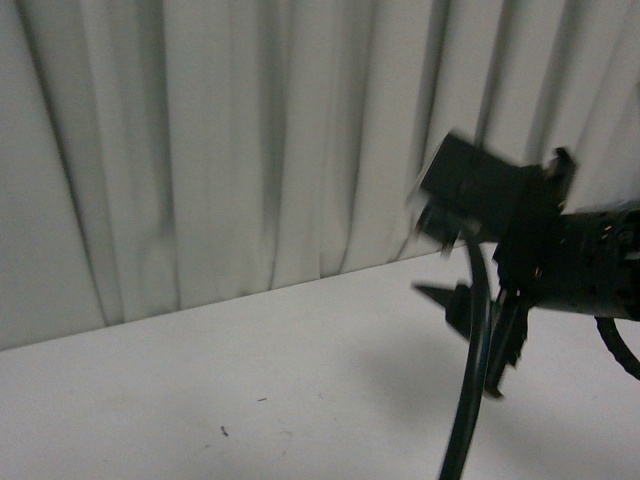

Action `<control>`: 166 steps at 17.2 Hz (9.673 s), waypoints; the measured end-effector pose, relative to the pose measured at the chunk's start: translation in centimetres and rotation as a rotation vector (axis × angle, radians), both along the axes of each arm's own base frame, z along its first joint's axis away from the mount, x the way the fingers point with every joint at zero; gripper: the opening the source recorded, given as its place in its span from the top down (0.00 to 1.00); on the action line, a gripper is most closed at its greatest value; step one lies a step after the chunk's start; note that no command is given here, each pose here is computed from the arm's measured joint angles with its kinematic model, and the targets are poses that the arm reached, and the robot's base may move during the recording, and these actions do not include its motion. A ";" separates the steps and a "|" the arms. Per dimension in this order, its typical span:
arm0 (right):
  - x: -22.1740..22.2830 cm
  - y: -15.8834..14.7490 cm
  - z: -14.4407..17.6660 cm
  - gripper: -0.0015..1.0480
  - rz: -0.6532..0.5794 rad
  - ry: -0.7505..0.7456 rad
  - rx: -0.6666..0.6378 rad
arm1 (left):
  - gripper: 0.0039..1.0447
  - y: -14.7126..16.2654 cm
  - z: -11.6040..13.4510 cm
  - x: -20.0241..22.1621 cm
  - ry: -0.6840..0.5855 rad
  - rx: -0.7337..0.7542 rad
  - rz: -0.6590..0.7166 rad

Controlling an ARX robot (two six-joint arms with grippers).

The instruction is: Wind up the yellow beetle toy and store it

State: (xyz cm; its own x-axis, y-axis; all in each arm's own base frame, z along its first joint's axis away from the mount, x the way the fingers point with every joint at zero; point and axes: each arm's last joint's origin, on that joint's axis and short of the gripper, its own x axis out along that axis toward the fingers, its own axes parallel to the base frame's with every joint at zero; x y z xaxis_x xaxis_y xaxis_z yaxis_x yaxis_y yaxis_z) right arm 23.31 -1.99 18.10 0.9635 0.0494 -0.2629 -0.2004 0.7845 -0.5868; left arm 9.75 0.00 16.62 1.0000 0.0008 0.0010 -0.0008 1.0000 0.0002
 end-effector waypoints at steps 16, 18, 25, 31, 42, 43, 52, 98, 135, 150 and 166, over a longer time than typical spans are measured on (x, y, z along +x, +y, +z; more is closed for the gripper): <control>-9.6 2.0 -1.5 0.98 -0.134 -0.239 0.640 | 0.06 0.0 0.0 0.0 0.000 0.000 0.000; -10.0 2.0 -1.4 0.98 -0.132 -0.244 0.640 | 0.06 0.0 0.0 0.0 0.000 0.000 0.000; -11.3 2.0 -1.1 0.98 -0.130 -0.249 0.642 | 0.06 0.0 0.0 0.0 0.000 0.000 0.000; -12.1 2.0 -1.1 0.98 -0.129 -0.252 0.642 | 0.06 0.0 0.0 0.0 0.000 0.000 0.000; -13.6 2.0 -1.4 0.98 -0.134 -0.244 0.642 | 0.06 0.0 0.0 0.0 0.000 0.000 -0.001; -13.6 2.0 -1.4 0.98 -0.133 -0.246 0.642 | 0.06 0.0 0.0 0.0 0.000 0.000 -0.001; -13.6 2.0 -1.4 0.06 -0.134 -0.245 0.642 | 0.06 0.0 -0.1 -0.1 0.077 -0.036 0.030; -13.6 2.0 -1.4 0.06 -0.133 -0.245 0.642 | 0.06 -8.0 -5.1 37.6 1.000 1.411 -0.997; -13.6 2.0 -1.4 0.06 -0.133 -0.245 0.642 | 0.62 9.9 1.3 31.2 0.959 0.447 0.005; -13.6 2.0 -1.4 0.06 -0.133 -0.245 0.642 | 0.52 9.9 -5.9 32.4 1.101 0.333 0.054; -13.6 2.0 -1.4 0.06 -0.133 -0.245 0.642 | 0.06 8.9 7.9 26.3 0.647 0.258 -0.031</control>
